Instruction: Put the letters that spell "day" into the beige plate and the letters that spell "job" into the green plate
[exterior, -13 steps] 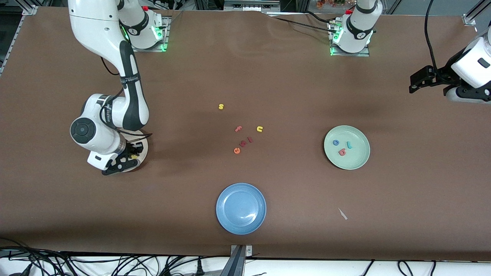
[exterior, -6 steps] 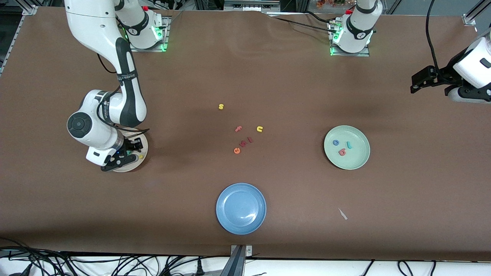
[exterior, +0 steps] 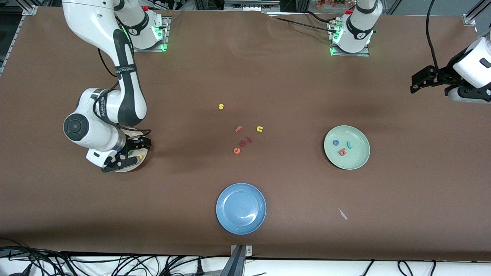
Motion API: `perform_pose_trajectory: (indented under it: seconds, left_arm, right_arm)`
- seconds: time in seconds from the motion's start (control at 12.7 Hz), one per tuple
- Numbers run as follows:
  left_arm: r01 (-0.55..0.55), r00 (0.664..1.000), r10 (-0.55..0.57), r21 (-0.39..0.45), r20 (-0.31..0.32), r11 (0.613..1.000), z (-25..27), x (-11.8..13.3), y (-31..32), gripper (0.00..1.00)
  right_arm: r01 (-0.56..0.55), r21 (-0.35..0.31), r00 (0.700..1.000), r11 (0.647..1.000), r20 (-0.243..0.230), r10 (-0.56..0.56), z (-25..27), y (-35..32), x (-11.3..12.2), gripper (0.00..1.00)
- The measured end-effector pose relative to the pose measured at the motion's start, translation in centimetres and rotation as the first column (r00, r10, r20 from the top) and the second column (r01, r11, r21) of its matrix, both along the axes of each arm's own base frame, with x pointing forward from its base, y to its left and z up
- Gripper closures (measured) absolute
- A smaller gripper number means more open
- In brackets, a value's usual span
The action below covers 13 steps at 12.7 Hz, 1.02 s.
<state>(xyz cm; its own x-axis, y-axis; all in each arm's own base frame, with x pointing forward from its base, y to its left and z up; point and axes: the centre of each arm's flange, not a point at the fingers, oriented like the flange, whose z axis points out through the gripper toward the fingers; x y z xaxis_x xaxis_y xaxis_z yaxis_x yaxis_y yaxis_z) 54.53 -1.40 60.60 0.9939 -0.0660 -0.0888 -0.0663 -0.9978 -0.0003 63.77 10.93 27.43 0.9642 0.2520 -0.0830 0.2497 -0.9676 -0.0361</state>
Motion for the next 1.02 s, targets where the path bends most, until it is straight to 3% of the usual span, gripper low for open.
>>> perform_pose_trajectory:
  seconds: [0.31, 0.55, 0.79, 1.02]
  left_arm:
    - [0.002, 1.0, -0.002, 0.0, 0.0, 1.0, 0.0, 0.0, 0.0, 0.0]
    - [0.002, 1.0, -0.002, 0.0, 0.0, 1.0, 0.0, 0.0, 0.0, 0.0]
    - [0.002, 1.0, -0.002, 0.0, 0.0, 1.0, 0.0, 0.0, 0.0, 0.0]
    - [0.003, 1.0, -0.003, 0.0, 0.0, 1.0, 0.0, 0.0, 0.0, 0.0]
  right_arm:
    - [0.115, -0.011, 0.992, 0.993, -0.049, -0.116, 1.6, 3.3, -0.1, 0.0]
    - [0.235, -0.078, 0.966, 0.969, -0.088, -0.242, 3.5, 5.7, -0.3, 0.0]
    - [0.349, -0.118, 0.926, 0.929, -0.106, -0.362, 6.0, 9.0, -0.6, 0.0]
    - [0.376, -0.126, 0.915, 0.918, -0.106, -0.389, 7.8, 11.4, -0.9, 0.0]
